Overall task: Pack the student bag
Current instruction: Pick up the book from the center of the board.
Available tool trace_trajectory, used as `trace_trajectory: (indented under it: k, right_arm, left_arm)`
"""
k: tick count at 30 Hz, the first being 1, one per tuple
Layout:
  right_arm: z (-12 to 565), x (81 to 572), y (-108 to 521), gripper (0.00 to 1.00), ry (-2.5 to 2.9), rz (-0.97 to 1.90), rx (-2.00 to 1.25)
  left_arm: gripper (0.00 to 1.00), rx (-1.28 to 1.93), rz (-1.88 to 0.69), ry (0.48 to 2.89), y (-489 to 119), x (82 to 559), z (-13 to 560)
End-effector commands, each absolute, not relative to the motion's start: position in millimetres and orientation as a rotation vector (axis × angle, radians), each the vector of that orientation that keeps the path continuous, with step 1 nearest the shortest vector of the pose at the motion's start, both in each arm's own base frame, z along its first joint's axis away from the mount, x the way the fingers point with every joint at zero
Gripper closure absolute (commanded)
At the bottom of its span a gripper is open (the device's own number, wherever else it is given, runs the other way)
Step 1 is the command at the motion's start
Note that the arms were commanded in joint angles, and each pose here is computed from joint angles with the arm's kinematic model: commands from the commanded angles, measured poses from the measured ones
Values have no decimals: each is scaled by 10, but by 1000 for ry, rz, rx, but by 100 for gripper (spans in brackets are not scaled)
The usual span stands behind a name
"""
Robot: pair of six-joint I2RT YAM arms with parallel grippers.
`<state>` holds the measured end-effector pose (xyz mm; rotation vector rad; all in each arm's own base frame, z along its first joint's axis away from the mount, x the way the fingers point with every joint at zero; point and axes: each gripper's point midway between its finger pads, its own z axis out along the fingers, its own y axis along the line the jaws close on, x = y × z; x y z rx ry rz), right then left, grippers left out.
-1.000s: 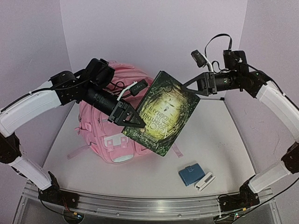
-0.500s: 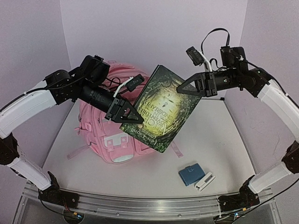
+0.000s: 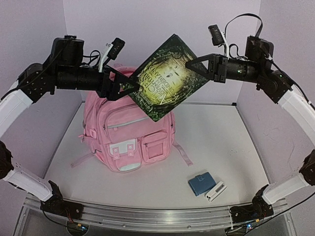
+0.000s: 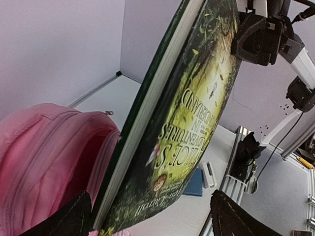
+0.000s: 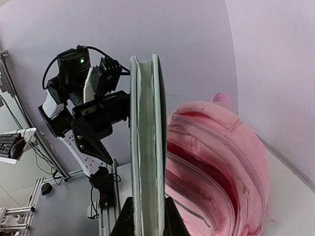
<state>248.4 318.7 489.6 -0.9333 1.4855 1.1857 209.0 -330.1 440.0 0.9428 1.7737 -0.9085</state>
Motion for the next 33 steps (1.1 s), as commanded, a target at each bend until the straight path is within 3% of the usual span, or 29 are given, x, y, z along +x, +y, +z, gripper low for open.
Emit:
trace_trajectory:
  k: [1,9,30,33]
  right_arm:
    - [5935,2547,2964,100,1111,1075,-783]
    - [6096,2506,3028,100,1011,1106,-817]
    - [6035,2513,3116,100,994,1152,-852]
    - [6021,2514,3147,100,994,1164,-869]
  left_arm:
    - [17,912,-737,1784,-2933,2062,4479]
    - [35,927,-603,1923,-2858,2180,3975]
    - [48,896,-587,2007,-2743,2425,3685]
    - [60,897,-647,2017,-2760,2337,3684]
